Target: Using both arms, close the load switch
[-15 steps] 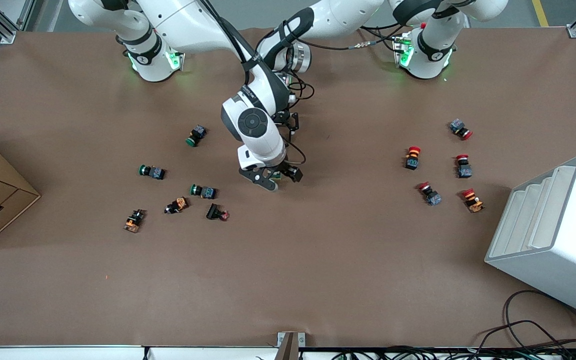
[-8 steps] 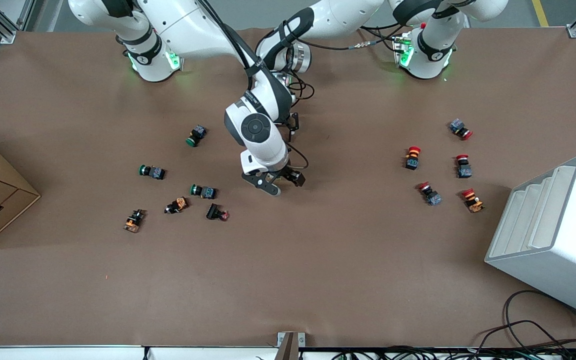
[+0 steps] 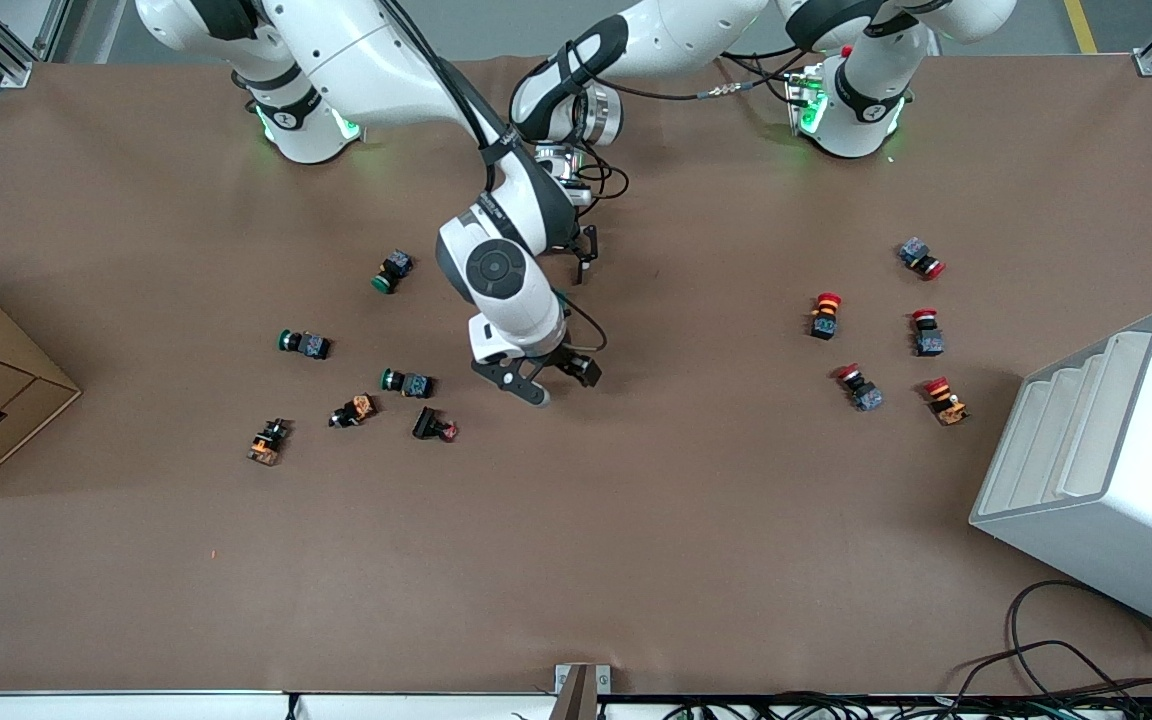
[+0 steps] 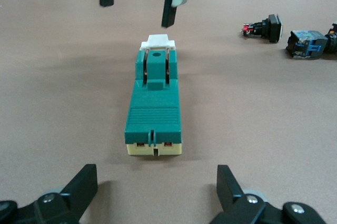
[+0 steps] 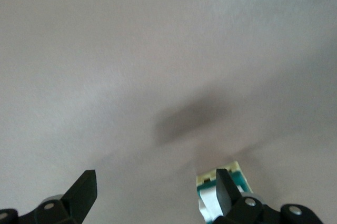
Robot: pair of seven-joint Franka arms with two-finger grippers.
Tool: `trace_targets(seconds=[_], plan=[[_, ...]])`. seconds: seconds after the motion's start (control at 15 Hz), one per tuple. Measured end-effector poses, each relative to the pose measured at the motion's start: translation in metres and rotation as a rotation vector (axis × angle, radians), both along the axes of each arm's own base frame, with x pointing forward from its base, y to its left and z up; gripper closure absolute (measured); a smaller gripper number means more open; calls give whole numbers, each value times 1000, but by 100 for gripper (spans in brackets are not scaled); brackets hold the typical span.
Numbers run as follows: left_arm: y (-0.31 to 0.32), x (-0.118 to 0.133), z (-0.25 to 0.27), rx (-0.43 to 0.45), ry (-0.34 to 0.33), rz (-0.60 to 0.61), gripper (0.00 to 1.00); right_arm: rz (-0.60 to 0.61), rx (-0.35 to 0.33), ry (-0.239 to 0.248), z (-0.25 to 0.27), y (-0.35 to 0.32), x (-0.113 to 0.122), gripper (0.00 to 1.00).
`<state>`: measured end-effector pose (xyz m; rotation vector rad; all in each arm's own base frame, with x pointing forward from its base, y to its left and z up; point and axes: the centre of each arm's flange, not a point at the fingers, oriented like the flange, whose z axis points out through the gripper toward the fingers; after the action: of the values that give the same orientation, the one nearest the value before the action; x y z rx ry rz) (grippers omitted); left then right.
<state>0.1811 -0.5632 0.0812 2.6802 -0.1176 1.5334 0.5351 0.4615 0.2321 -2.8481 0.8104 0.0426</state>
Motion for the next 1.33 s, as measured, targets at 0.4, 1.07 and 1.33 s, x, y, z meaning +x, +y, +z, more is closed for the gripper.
trace_targets(seconds=[0.4, 1.07, 1.33], plan=[[-2, 6, 3, 10, -4, 5, 0, 119, -35, 42, 11, -66, 50, 0], [-41, 55, 110, 8, 58, 181, 0, 397, -36, 174, 125, -246, 100, 0], [-43, 129, 195, 39, 190, 312, 0, 621, -82, 203, 185, -373, 102, 0]])
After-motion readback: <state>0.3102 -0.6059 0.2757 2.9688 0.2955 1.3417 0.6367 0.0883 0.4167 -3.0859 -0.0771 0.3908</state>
